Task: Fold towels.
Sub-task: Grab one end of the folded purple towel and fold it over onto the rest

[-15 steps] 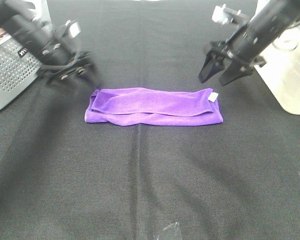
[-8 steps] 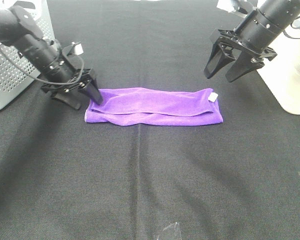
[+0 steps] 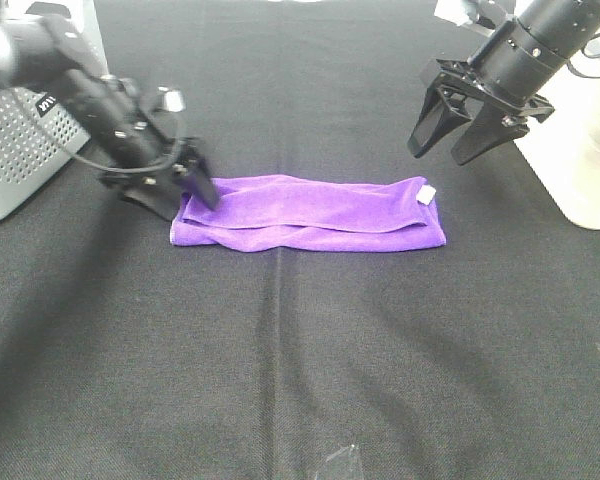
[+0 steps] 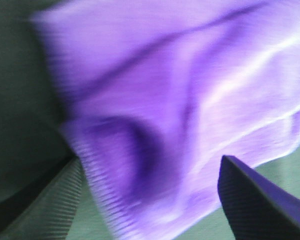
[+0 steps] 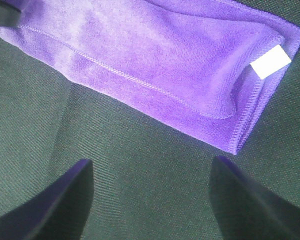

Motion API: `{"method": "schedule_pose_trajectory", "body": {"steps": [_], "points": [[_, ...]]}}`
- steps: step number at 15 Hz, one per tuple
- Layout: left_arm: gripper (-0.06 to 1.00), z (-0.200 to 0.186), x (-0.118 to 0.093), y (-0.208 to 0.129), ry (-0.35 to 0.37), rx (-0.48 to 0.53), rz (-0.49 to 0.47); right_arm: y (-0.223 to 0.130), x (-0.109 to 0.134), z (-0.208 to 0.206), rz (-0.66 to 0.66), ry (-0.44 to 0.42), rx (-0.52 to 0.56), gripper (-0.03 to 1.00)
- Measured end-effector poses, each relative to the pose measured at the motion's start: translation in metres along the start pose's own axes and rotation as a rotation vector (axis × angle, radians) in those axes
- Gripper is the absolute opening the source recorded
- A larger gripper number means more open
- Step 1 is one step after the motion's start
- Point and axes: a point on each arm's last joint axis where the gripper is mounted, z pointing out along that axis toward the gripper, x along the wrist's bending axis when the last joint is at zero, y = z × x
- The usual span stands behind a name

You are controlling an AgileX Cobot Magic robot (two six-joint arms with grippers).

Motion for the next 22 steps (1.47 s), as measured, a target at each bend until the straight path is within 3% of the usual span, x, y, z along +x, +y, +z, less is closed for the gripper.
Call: {"method": "schedule_pose_trajectory", "body": {"steps": [2,4,7,9,11,14,20,22], "points": [[0.69,0.013,-0.017,0.0,-0.015,0.016,0.022,-0.001,0.0,0.0,0.011,0.004,0.009,0.64],[0.61,0.022,-0.029,-0.001,-0.02,0.022,0.025,-0.002,0.001,0.0,0.014,0.009,0.022,0.64],[0.2,0.029,-0.025,-0.002,-0.018,0.034,0.01,-0.004,0.002,0.0,0.015,0.018,0.044,0.64],[0.06,0.03,-0.025,-0.003,-0.009,0.04,0.014,-0.005,0.002,0.0,0.017,0.021,0.053,0.64],[0.06,0.03,-0.026,-0.004,0.01,0.055,0.031,-0.006,0.003,0.0,0.018,0.027,0.068,0.64],[0.06,0.015,-0.028,-0.008,0.11,0.106,0.101,-0.009,0.004,-0.001,0.023,0.042,0.104,0.64],[0.06,-0.061,-0.002,-0.003,0.233,0.004,0.095,-0.01,0.004,-0.001,0.045,0.044,0.113,0.64],[0.06,-0.07,-0.014,-0.002,0.239,-0.012,0.147,-0.01,0.006,-0.005,0.046,0.042,0.102,0.64]]}}
